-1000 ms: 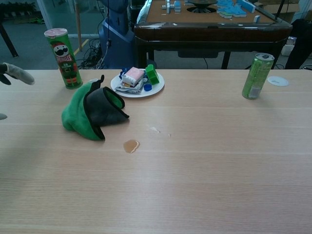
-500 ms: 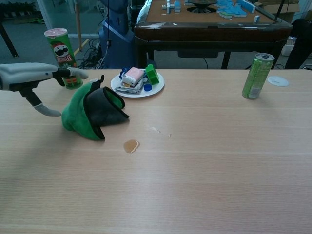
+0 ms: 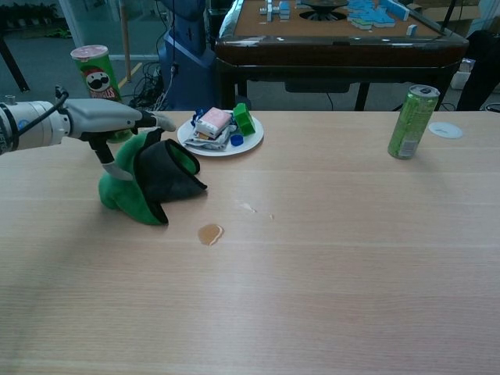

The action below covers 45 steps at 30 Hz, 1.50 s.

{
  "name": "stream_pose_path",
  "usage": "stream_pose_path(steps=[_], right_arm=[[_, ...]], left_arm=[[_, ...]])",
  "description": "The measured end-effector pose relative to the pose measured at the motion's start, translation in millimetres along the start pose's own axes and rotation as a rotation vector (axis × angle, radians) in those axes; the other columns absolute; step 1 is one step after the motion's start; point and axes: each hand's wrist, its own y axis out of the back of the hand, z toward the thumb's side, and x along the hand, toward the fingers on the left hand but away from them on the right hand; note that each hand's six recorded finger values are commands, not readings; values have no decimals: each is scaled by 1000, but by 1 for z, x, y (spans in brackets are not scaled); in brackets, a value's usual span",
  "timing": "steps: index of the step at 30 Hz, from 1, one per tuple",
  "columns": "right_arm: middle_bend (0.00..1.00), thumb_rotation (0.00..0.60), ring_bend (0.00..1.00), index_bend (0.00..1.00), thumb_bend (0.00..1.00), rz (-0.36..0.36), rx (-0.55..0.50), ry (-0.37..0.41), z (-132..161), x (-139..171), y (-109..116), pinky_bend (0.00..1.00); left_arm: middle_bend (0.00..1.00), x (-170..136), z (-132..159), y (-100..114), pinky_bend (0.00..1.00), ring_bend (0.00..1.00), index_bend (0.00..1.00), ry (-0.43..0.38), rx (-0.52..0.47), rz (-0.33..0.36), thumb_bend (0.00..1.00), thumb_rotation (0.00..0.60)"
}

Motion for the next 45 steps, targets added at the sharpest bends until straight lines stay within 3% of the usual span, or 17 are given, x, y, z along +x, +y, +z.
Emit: stream_pose_path(steps=[8, 10, 13, 17, 24, 27, 37, 45], right_arm=[[207, 600, 165, 228, 168, 12, -5, -9, -3, -1, -3, 235], [207, 600, 165, 227, 168, 15, -5, -11, -4, -1, -4, 235], [207, 600, 165, 228, 168, 15, -6, -13, -5, -1, -4, 235], [207, 600, 165, 228, 168, 16, -5, -16, -6, 0, -5, 235], [207, 600, 165, 227, 168, 15, -6, -17, -6, 0, -5, 236], [207, 600, 165, 227, 168, 10, -7, -16, -6, 1, -4, 237], [207, 600, 165, 228, 168, 7, -14, -14, -6, 2, -4, 239], [207, 600, 165, 228, 168, 7, -16, -8, -4, 2, -5, 239]], left_arm=[[0, 19, 0, -16, 169, 0, 5, 32, 94, -83, 175, 600], [0, 21, 0, -21, 176, 0, 50, 38, 104, -96, 175, 600], [20, 24, 0, -27, 309, 96, 210, 49, 99, -107, 174, 600], [210, 25, -1, -32, 521, 289, 411, 56, 97, -103, 175, 600], [517, 22, -3, -39, 802, 538, 581, 54, 83, -91, 175, 600], [618, 21, -2, -37, 873, 617, 625, 50, 45, -64, 175, 600], [672, 11, 2, -13, 929, 677, 646, 10, -159, 23, 175, 600], [672, -4, 40, -3, 930, 676, 636, -99, -292, 31, 175, 600]])
